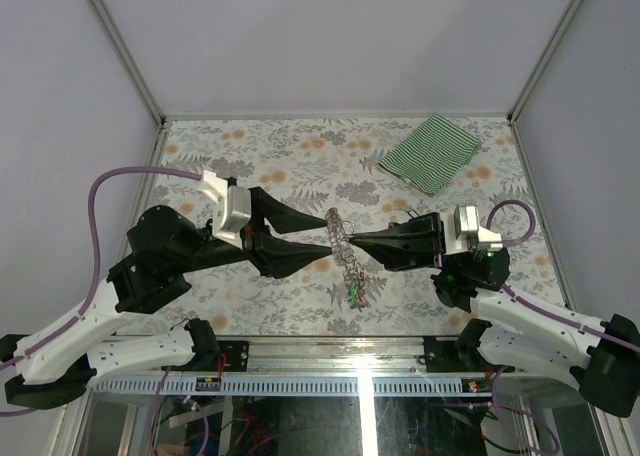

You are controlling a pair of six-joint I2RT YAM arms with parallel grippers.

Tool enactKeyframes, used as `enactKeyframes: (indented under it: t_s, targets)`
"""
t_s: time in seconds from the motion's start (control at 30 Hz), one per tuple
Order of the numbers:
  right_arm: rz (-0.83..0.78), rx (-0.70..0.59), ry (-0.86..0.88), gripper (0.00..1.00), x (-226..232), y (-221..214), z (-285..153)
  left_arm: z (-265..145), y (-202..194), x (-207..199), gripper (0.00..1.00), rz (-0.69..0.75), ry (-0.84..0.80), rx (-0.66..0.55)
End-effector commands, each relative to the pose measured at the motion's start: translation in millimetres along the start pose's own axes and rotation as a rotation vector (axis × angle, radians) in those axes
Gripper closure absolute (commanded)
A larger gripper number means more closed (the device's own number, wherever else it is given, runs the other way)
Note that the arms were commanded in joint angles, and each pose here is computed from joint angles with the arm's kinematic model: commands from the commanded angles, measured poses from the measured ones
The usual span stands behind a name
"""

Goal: Put the keys on the keyring

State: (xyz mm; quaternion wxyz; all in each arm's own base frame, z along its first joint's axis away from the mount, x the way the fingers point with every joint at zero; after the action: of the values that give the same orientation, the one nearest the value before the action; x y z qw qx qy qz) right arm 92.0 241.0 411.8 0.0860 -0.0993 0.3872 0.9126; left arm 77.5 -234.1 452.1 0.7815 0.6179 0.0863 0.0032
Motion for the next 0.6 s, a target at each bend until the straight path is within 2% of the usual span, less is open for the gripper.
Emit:
enactKeyframes:
  t_s: [0.0, 0.17, 0.57]
  targets:
    - [-0.062, -0.121, -0.012, 1.0, -1.5, 26.7, 7.6, 5.0, 12.8, -6.4, 0.57, 0.016, -0.051, -0.069]
    - [-0.093, -0.084, 0.0, 1.0, -1.0, 24.7, 7.4, 9.3, 8.7, -5.6, 0.61, 0.011, -0.061, -0.051]
    - [-0.321, 0.115, 0.061, 0.99, -1.0, 28.5, 5.1, 8.3, 2.5, -4.8, 0.66, 0.017, -0.063, -0.021]
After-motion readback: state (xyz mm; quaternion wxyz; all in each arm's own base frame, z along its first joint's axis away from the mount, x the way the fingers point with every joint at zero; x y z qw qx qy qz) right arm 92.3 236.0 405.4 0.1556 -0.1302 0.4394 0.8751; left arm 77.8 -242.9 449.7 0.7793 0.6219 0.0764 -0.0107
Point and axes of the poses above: each gripper's point midway between its finger pads, its own z axis out along the fingers, its own x axis along the line the jaws close on, y = z × x, the point moved 5 cm from there along -z, back along the fingers, and after that the axes turned 6 degrees about -z, right-handed, at the moved point
